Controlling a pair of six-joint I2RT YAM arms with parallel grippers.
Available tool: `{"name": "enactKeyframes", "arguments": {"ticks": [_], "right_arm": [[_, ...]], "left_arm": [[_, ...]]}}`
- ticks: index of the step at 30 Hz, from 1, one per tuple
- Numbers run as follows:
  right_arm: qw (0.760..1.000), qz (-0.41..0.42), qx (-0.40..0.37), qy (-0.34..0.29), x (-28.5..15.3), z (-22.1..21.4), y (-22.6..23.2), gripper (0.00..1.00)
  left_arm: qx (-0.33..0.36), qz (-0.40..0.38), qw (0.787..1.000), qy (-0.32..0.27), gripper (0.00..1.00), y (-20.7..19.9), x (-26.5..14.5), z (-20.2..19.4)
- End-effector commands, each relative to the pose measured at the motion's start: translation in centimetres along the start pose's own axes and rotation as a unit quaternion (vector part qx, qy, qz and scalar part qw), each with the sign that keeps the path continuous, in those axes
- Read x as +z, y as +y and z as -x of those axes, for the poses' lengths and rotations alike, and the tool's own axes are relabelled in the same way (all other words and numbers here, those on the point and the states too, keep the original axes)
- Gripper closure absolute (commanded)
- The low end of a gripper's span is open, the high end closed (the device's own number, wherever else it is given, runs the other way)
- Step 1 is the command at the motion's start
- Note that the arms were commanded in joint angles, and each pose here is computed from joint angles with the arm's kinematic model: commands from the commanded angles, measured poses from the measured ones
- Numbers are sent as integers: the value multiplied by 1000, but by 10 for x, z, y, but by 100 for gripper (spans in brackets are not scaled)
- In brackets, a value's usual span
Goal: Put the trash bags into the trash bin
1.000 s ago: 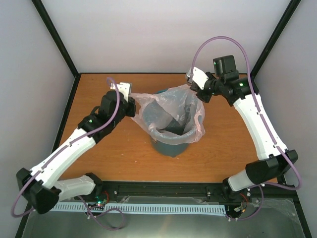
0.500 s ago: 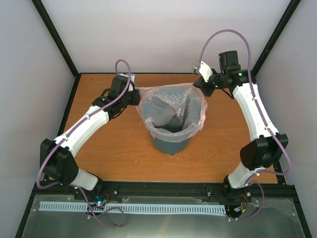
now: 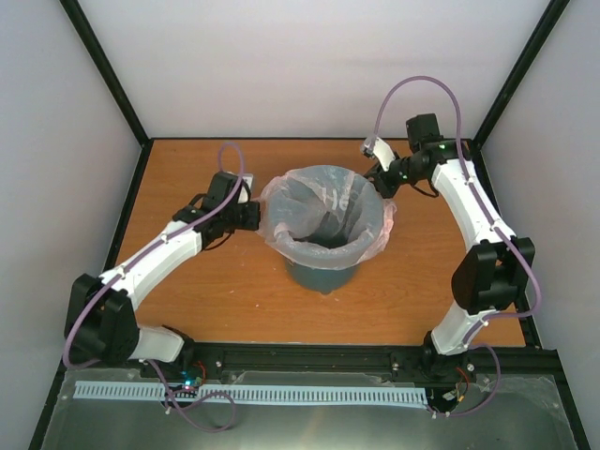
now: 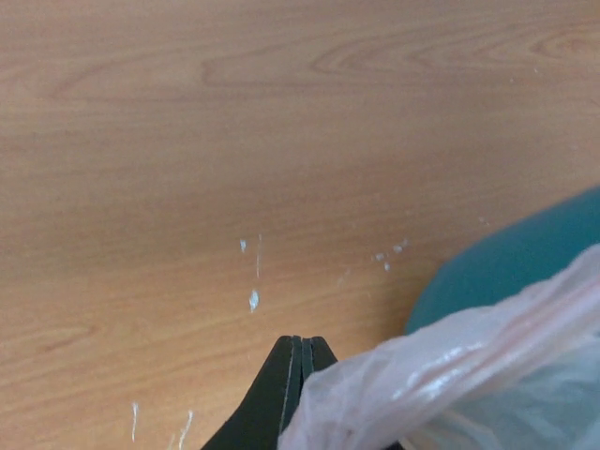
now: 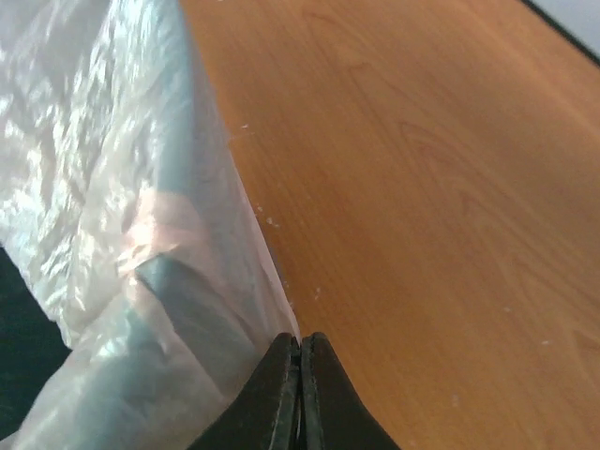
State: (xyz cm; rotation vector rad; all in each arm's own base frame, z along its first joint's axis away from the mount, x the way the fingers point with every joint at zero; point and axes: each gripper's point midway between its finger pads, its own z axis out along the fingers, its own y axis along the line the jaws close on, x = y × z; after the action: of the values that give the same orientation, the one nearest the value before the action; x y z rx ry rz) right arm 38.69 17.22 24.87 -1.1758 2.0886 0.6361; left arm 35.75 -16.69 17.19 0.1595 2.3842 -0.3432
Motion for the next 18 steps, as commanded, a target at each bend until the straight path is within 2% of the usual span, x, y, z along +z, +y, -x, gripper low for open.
{"name": "enactKeyframes", "arguments": {"ticks": [1, 5, 8, 11, 13, 18], "right_arm": [[999, 28, 38, -2, 11, -14, 0, 96], [998, 17, 63, 6, 3, -17, -5, 91], [997, -25, 76, -21, -37, -3, -9, 76], [990, -82, 107, -51, -82, 0, -12, 54], [984, -108, 124, -71, -107, -4, -5, 47], [977, -93, 160, -102, -128, -31, 35, 30]], "left_arm": [[-24, -34, 999, -17, 99, -5, -15, -2], [-24, -64, 997, -26, 99, -12, -22, -10], [-26, -95, 994, -54, 99, -21, -35, -3], [-30, -98, 992, -72, 99, -22, -43, 5], [-32, -99, 992, -74, 99, -23, -46, 7], [-27, -118, 989, -84, 99, -29, -54, 9]]}}
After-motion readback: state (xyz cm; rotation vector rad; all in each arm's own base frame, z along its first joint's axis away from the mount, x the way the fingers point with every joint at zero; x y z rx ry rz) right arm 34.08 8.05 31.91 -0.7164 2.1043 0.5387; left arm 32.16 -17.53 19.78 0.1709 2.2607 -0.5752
